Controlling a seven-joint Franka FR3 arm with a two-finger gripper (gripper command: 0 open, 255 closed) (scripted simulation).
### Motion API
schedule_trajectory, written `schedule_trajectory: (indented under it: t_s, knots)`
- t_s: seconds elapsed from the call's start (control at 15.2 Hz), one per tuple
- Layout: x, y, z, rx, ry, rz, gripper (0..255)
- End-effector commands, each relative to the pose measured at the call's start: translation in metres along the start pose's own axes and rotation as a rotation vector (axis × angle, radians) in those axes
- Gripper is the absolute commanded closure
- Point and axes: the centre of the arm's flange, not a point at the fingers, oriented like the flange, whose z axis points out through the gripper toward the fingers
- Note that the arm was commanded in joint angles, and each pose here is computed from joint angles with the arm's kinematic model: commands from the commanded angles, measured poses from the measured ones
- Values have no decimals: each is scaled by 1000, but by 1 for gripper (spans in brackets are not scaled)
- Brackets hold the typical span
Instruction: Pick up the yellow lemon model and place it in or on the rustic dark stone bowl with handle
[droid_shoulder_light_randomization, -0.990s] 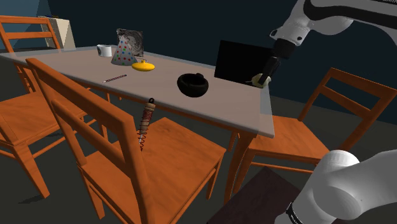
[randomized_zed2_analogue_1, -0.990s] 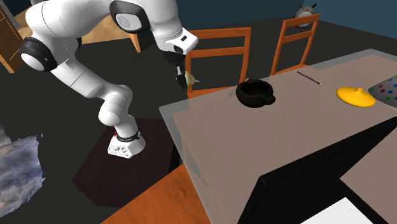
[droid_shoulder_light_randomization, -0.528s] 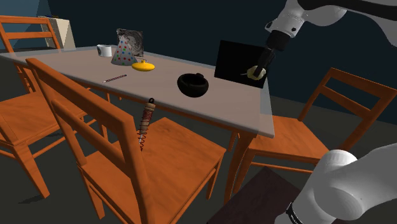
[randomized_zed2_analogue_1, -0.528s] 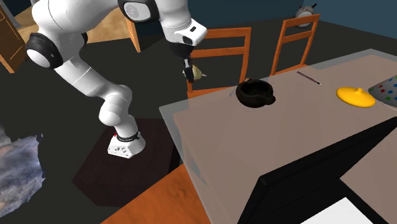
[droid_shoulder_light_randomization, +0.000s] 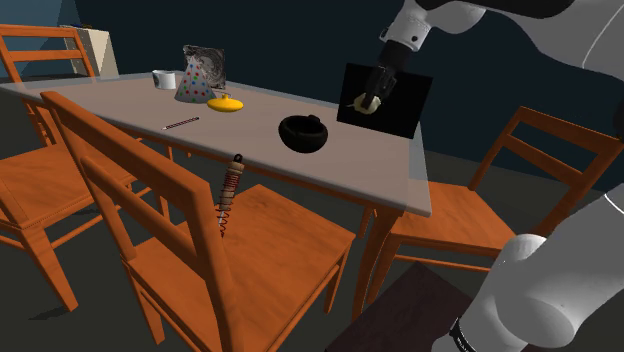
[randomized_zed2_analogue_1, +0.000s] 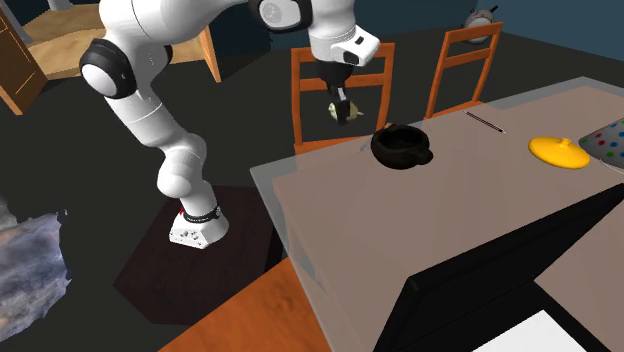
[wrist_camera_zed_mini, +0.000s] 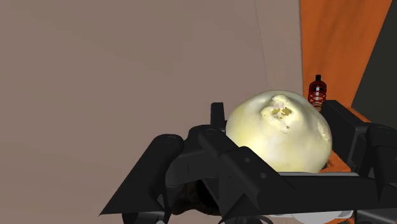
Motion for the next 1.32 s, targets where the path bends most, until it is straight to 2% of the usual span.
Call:
schedule_trajectory:
  t_s: [0.0,0.73,1.25]
  knots:
    - [27,-1,6,0,0,0,255]
    - [176,0,32,0,0,0,255]
    - [168,9,72,0,0,0,255]
